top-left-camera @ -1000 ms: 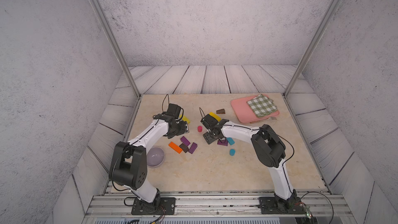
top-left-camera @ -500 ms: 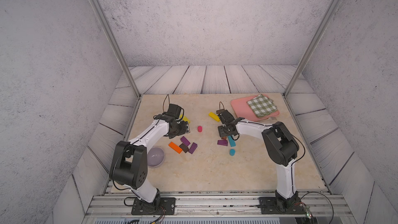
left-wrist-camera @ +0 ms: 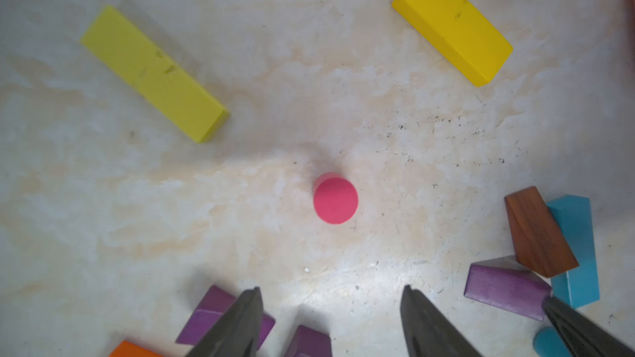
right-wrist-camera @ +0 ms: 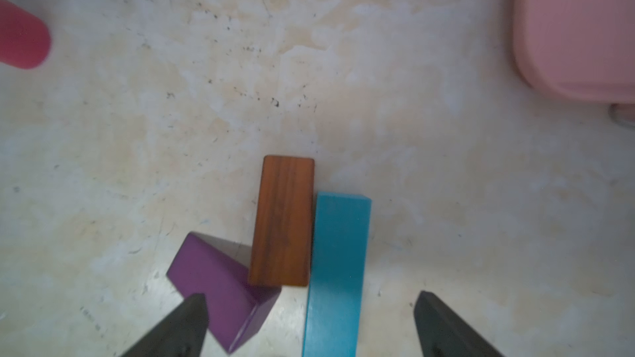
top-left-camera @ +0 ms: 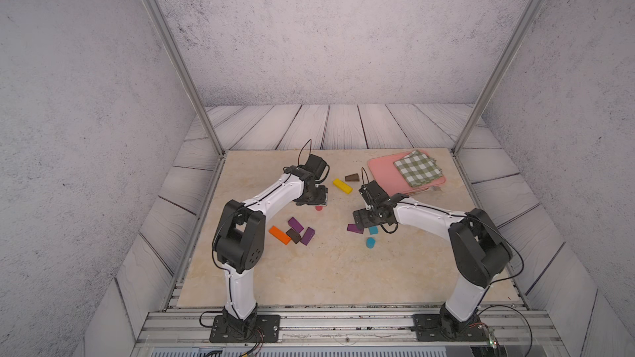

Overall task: Assemble a small pinwheel with building blocks
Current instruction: Adjust the building block at the center of the board, then pick up the building block from the center of the board.

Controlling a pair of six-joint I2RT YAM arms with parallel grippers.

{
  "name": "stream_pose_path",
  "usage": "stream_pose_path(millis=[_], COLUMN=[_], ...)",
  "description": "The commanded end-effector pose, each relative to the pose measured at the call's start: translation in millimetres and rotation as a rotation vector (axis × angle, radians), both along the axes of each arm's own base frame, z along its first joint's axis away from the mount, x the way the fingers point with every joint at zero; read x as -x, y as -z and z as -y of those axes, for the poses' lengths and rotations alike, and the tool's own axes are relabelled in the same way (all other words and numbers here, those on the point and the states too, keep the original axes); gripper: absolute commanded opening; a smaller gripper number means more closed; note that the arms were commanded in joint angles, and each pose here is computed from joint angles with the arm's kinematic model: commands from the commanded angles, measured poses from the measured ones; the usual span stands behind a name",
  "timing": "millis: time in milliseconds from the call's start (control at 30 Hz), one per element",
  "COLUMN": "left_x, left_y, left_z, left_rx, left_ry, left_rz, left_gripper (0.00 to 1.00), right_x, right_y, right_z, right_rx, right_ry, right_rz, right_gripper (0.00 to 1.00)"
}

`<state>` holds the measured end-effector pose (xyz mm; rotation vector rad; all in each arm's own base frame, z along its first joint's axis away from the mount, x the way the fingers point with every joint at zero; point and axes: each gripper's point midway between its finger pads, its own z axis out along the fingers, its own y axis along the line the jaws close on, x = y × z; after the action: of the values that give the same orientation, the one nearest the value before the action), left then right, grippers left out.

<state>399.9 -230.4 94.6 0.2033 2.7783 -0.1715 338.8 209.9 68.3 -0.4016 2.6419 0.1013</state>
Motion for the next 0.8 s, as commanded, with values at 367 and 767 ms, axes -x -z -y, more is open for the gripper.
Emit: stream_pose_path(millis=[367, 767], left_x=[-18.2, -22.6], left_y=[67.5, 79.4], left_z=[2.6, 2.6], left_rx=[-0.152, -0.145], left_ry=[-0.068, -0.107], left_rz=[-0.144, -0.173], left_gripper=[0.63, 0.24], right_x=[34.2, 37.9], right_y=[-42.6, -43.3], right_z=[31.5, 40.9], right_rx=[-0.035, -0.014], right_ry=[-0.022, -0.016], right_rz=[0.099, 0.108], right_gripper=[0.99, 0.99])
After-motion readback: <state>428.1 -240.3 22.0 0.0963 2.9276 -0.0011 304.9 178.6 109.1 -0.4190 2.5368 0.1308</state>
